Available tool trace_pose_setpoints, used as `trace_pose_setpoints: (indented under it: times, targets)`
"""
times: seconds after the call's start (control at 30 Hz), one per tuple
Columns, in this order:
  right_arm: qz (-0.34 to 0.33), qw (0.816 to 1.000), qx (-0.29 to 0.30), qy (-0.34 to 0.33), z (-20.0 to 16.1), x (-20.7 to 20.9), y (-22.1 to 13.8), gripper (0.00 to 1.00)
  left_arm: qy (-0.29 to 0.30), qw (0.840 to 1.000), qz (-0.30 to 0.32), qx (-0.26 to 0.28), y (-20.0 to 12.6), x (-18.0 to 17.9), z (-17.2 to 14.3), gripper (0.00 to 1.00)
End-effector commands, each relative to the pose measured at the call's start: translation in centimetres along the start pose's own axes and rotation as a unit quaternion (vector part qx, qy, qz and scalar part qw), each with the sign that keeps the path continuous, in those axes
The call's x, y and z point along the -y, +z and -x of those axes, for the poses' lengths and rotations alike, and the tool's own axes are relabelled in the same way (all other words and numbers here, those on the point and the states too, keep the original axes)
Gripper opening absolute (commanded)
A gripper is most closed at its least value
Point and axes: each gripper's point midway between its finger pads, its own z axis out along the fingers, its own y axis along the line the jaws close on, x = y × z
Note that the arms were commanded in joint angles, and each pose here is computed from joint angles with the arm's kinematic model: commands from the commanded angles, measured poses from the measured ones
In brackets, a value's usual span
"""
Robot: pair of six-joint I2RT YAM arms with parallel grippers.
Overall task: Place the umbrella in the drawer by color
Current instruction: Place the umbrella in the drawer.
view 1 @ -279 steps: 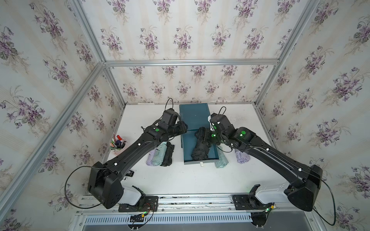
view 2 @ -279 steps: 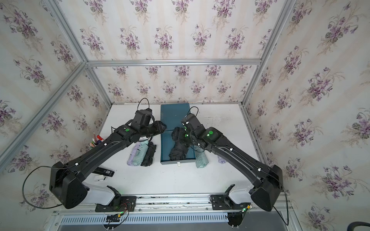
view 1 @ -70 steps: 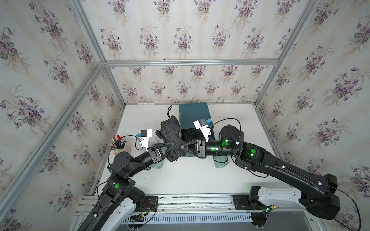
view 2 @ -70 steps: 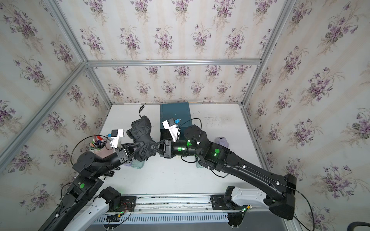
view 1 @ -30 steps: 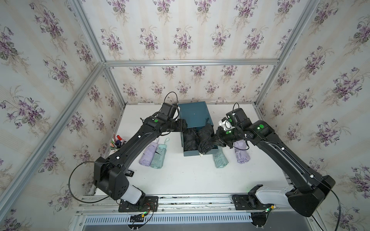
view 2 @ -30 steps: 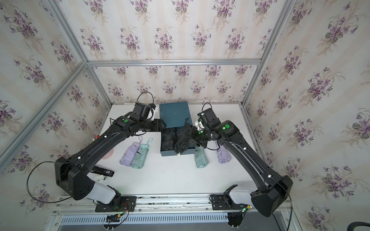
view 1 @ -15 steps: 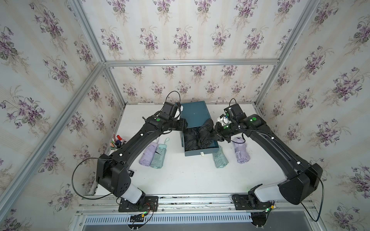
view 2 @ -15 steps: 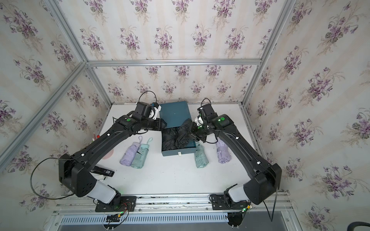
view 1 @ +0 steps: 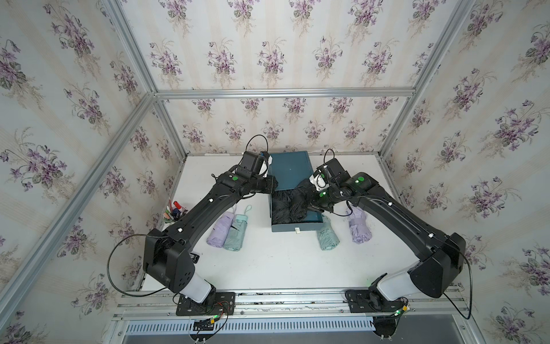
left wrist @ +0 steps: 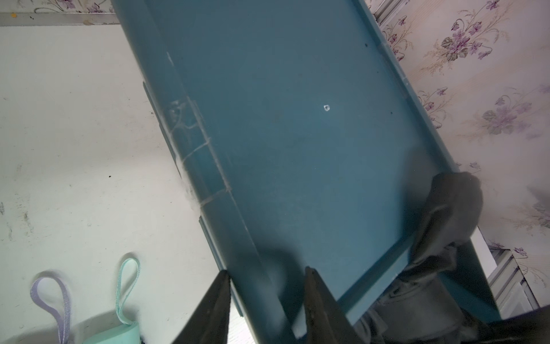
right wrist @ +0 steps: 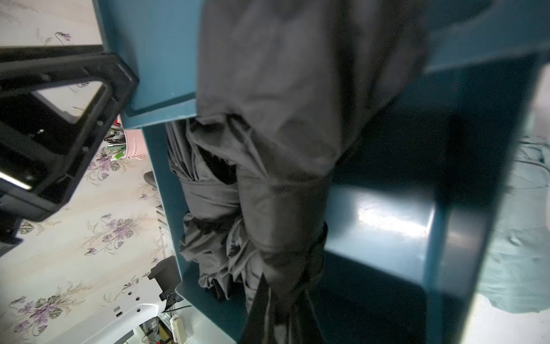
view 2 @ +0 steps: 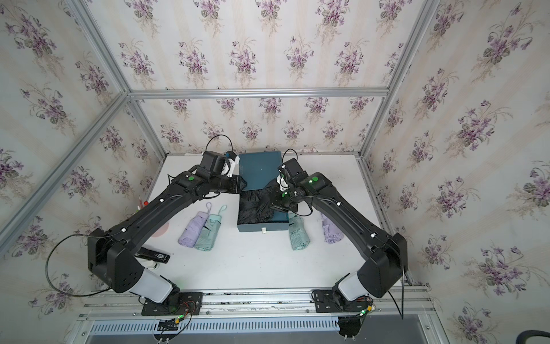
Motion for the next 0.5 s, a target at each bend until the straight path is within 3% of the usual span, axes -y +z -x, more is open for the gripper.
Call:
trace_pose_setpoints:
  times: [0.0, 0.17, 0.47]
  targets:
    - [-0.002, 0.999, 0.038, -0.028, 0.4, -1.0, -3.1, 0.00, 0.009, 0.999, 0.001, -0.046, 0.5, -0.2, -2.3, 0.38]
    - [0.011, 0.998, 0.054, -0.036, 0.0, -2.0, -6.3, 0.00, 0.006, 0.999, 0.004, -0.046, 0.5, -0.3, -2.2, 0.37]
    - [0.023, 0.999, 0.028, -0.014, -0.6, -0.4, -1.5, 0.00, 0.001, 0.999, 0.005, -0.047, 0.4, -0.3, -2.3, 0.37]
